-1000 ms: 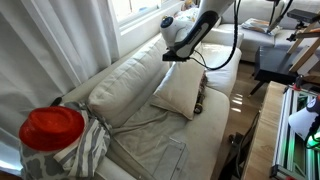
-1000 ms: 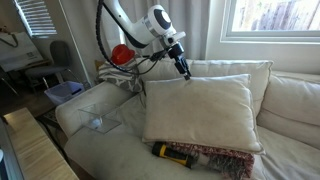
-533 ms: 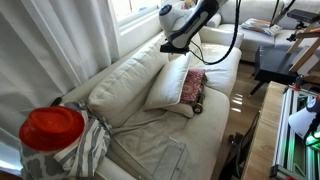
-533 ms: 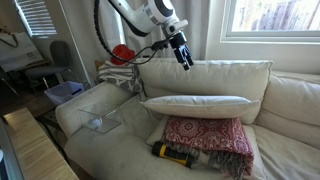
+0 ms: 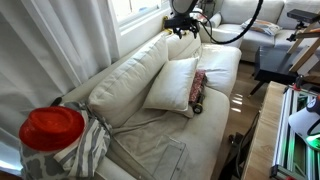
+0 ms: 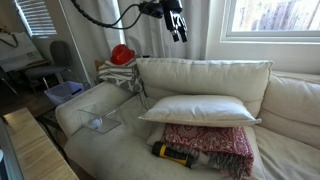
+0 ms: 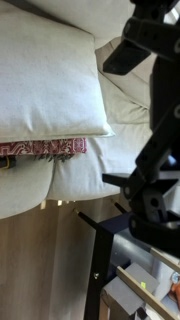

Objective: Move the pillow from the left sofa seat onto the fleece blanket on the middle sofa seat

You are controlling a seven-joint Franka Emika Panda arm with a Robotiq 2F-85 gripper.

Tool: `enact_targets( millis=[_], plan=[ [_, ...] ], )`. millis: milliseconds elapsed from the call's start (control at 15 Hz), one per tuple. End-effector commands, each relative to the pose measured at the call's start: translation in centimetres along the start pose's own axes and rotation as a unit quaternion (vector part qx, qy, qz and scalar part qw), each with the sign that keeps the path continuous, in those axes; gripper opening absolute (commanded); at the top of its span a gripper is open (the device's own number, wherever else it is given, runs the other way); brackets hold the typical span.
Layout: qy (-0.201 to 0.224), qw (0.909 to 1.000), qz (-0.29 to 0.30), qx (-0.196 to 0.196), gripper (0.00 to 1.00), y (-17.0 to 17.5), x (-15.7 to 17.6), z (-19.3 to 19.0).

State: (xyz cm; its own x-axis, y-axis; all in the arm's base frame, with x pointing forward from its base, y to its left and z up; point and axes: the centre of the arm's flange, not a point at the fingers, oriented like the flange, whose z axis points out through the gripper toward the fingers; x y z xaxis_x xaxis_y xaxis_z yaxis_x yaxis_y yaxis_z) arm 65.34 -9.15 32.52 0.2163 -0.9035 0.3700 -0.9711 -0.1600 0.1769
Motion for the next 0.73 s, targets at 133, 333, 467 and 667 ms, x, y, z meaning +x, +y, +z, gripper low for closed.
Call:
enact_targets(
  millis=[133, 333, 467, 667],
  plan=[
    [-0.044, 0.9990, -0.009, -0.003, 1.00, 7.5, 0.4, -5.5],
    [-0.041, 0.9991, -0.010, 0.003, 1.00, 9.6, -0.3, -7.4],
    [-0.034, 0.9994, -0.005, 0.008, 1.00, 7.0, 0.4, -7.6],
    [-0.034, 0.9994, -0.006, 0.009, 1.00, 6.8, 0.4, -7.6]
  ],
)
